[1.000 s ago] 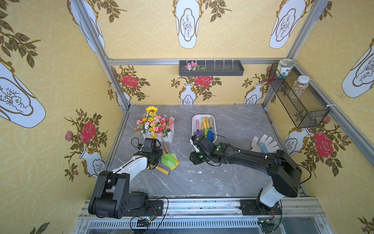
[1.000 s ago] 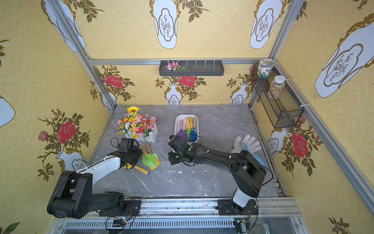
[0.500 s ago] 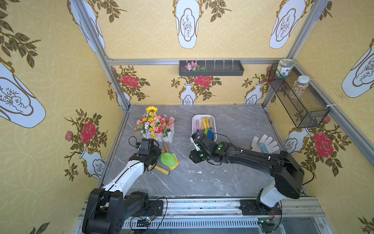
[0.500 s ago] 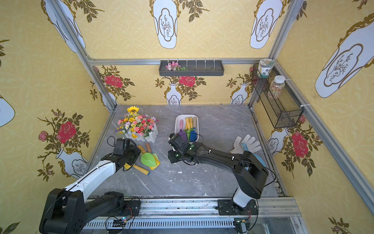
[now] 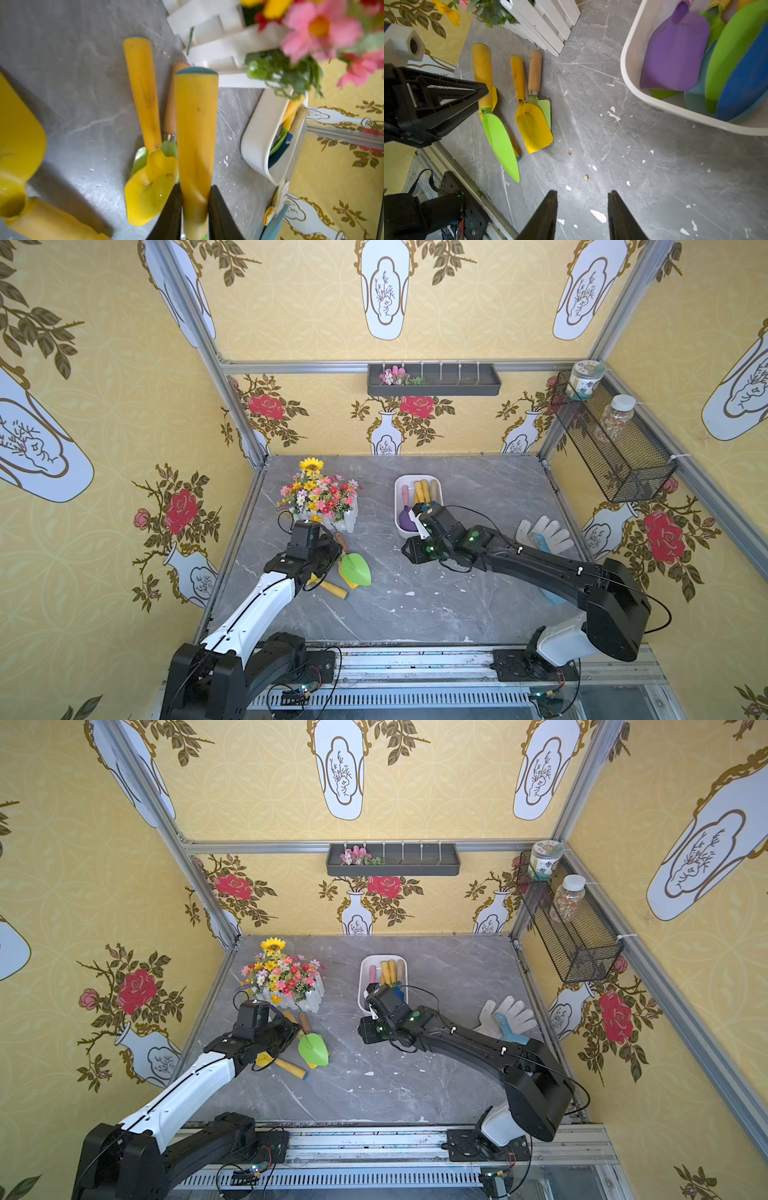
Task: Put the shovel into the storage box
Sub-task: Pick up the shovel from the center of the board, then place the shovel in the storage box.
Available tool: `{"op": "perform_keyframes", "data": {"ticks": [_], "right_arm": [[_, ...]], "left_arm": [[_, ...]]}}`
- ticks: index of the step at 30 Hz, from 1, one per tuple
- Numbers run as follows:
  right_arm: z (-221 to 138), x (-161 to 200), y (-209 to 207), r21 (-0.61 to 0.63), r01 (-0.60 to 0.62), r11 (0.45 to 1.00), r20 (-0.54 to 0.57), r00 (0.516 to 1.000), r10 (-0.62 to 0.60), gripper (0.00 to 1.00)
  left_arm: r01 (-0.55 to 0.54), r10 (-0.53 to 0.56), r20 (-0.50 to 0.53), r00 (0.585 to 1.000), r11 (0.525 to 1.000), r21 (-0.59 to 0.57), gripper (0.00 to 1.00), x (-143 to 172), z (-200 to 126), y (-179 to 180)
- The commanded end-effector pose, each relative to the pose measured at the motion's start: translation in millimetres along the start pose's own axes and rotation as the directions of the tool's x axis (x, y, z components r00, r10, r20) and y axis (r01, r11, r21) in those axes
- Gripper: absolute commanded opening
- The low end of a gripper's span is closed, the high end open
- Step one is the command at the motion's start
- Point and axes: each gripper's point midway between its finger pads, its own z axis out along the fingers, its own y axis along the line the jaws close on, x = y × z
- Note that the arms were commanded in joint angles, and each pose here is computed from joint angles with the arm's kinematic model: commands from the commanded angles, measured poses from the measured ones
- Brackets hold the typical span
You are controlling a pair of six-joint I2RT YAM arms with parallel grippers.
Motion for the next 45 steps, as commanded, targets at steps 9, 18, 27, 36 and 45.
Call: {"op": "perform_keyframes", "data": {"ticks": [9,18,27,36,45], "right_arm": [[-20.0,-10.3,-19.1,-0.006,-0.064,0.998,0.065,0.996,0.064,0.44],[-29.7,-7.6,-31.4,0.005,-0.09,0.996,0.082,0.993,0.089,0.44],[-39.6,-3.7,-49.5,0.028,-0.131,0.991,0.1,0.987,0.128,0.45],[-44.6,1.9,-59.7,0.051,-0.154,0.987,0.104,0.983,0.148,0.44],[-44.5,6.7,-65.5,0.068,-0.176,0.982,0.1,0.981,0.169,0.45]], "left_arm": [[-0.147,0.15,-0.089,0.985,0.988,0.048,0.18,36.8,7.2,-52.7],[-0.267,0.278,-0.145,0.949,0.959,0.09,0.18,58.1,25.5,-104.9],[-0.36,0.372,-0.167,0.913,0.927,0.102,0.18,54.6,57.4,-147.0],[-0.477,0.481,-0.145,0.864,0.876,0.067,0.19,33.9,97.8,-190.4],[-0.555,0.561,-0.105,0.821,0.827,0.089,0.19,7.9,131.8,-231.8]]}}
